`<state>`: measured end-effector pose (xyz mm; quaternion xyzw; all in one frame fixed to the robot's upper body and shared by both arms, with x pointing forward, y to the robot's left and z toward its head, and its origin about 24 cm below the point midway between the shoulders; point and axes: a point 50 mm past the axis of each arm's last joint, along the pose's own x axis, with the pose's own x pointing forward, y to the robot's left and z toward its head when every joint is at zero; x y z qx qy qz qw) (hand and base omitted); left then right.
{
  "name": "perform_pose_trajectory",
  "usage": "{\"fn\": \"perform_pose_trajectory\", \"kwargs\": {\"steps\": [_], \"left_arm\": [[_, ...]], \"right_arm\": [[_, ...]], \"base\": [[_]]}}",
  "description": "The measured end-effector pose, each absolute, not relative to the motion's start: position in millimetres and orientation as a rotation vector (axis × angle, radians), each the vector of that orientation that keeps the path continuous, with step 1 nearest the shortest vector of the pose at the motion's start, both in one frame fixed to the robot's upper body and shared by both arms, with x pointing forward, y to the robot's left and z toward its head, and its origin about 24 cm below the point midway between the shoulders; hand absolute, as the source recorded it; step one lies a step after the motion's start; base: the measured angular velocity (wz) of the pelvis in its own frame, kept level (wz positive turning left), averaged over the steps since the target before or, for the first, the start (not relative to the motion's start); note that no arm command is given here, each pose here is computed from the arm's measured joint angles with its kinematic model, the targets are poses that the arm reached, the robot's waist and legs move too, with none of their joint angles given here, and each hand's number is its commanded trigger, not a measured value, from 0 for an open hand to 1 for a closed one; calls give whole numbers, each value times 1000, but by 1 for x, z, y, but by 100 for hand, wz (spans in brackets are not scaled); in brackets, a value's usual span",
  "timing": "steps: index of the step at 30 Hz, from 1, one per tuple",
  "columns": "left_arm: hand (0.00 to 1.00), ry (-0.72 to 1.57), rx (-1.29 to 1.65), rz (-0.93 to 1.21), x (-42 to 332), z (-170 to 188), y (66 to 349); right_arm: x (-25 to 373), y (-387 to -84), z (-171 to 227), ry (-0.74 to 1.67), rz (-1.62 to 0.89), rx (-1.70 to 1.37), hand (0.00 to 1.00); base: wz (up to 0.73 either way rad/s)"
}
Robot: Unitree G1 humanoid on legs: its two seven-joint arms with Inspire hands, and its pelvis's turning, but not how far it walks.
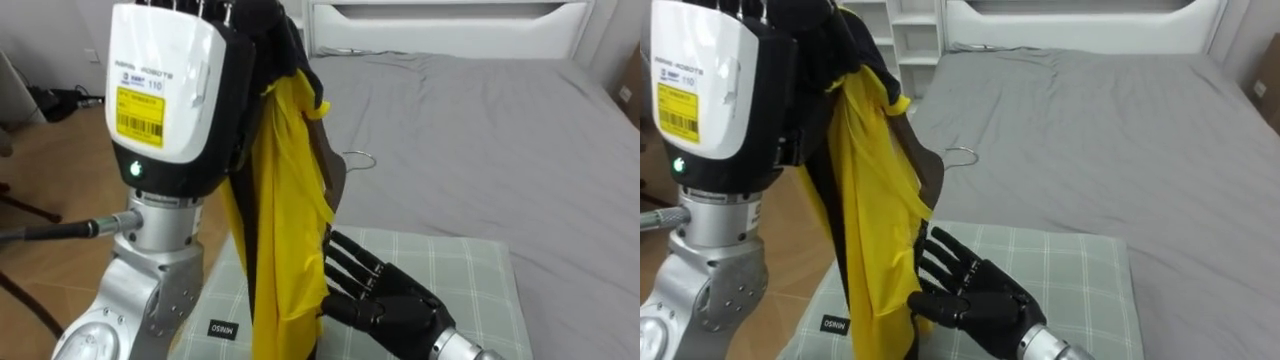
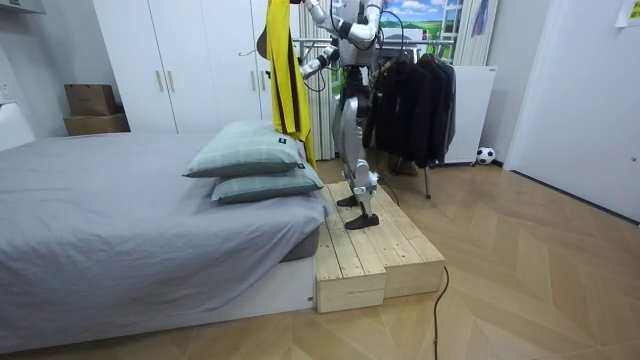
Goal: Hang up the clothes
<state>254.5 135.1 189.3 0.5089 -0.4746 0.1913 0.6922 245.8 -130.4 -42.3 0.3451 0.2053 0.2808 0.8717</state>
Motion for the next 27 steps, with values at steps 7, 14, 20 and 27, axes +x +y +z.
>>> {"fn": "perform_pose_trajectory", "kwargs": {"steps": [7,14,20,27], "left_arm": [[100,-1049,1137,418,255,189,134],[100,-1031,1151,388,256,189,133],[100,-1022,1161,355,256,189,131],[100,-1034,1153,350,255,190,129]], "right_arm": [[243,-133,-47,450,570,718,0],[240,-133,-49,457,569,714,0],[240,-132,-49,457,572,713,0],[240,-123,-50,459,571,733,0]], "base": [[0],[0],[0],[-4]]}}
